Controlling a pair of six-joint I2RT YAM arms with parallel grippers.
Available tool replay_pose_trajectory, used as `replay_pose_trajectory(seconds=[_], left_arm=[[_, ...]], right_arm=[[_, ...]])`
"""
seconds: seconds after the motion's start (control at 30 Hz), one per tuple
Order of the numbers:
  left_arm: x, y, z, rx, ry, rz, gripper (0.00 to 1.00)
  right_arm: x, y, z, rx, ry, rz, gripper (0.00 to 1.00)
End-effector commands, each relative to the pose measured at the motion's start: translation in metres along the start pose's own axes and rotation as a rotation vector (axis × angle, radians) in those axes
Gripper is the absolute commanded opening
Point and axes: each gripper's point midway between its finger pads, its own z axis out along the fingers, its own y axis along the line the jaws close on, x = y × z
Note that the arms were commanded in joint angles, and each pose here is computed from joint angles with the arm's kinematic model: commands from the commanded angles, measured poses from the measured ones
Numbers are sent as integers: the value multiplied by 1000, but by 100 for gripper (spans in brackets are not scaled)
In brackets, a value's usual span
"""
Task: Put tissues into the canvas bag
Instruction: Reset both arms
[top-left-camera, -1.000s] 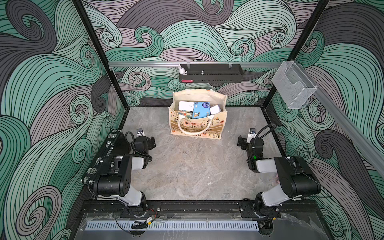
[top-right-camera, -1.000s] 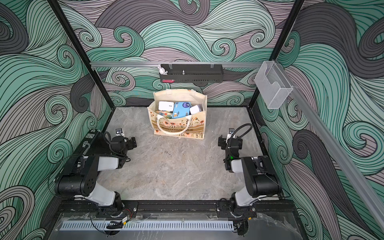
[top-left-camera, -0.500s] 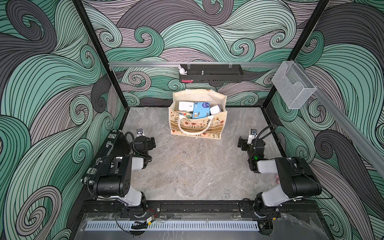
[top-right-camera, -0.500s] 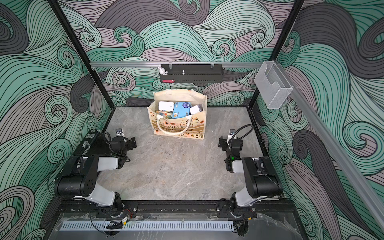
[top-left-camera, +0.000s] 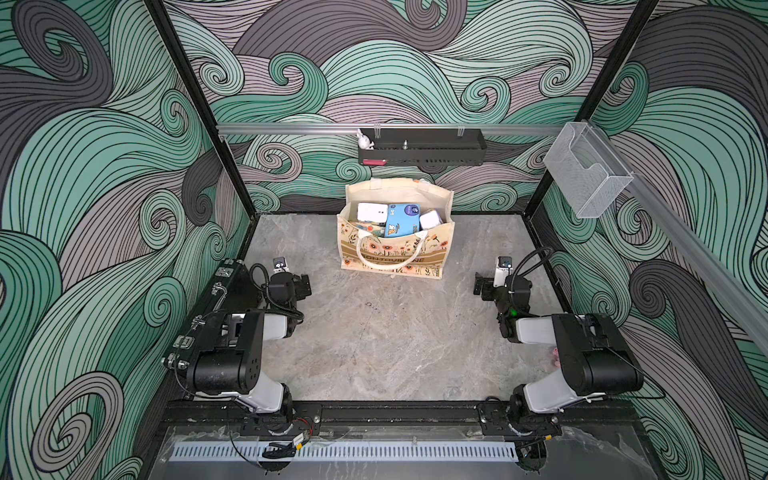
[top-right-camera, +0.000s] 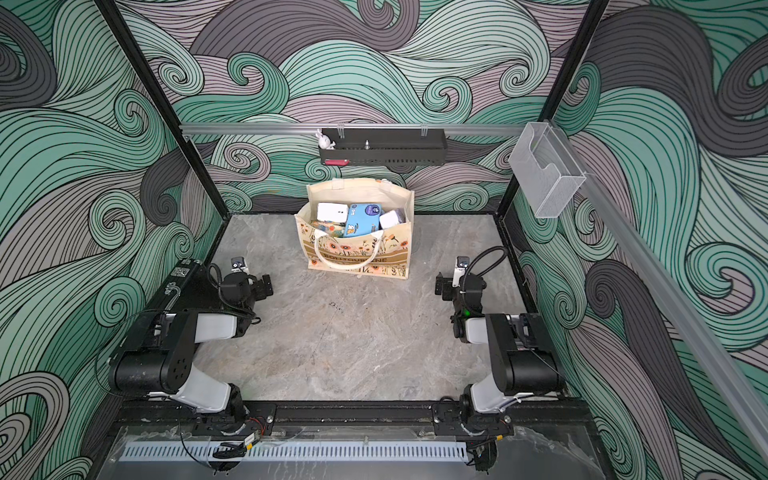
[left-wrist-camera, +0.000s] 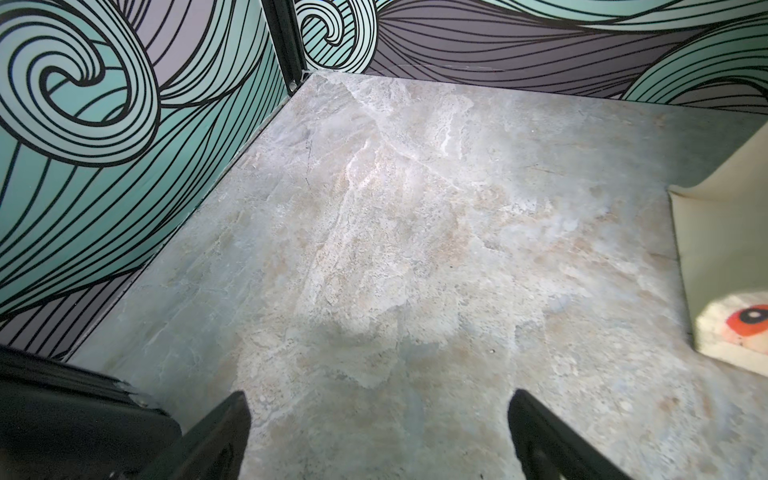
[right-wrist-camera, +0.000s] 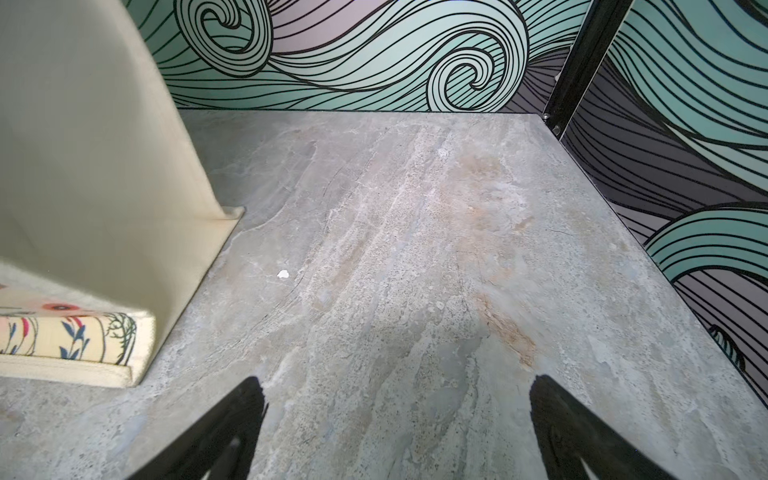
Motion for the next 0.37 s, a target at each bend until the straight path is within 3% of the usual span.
replay_pose_trajectory(seconds=[0.0,0.33], left_arm=[[-13,-2,-1,5,-26,-12,99],[-13,-1,-1,4,-27,-12,99]], right_arm=[[-8,4,0,-17,-17,9,99],[-8,8,1,-56,-14,6,99]])
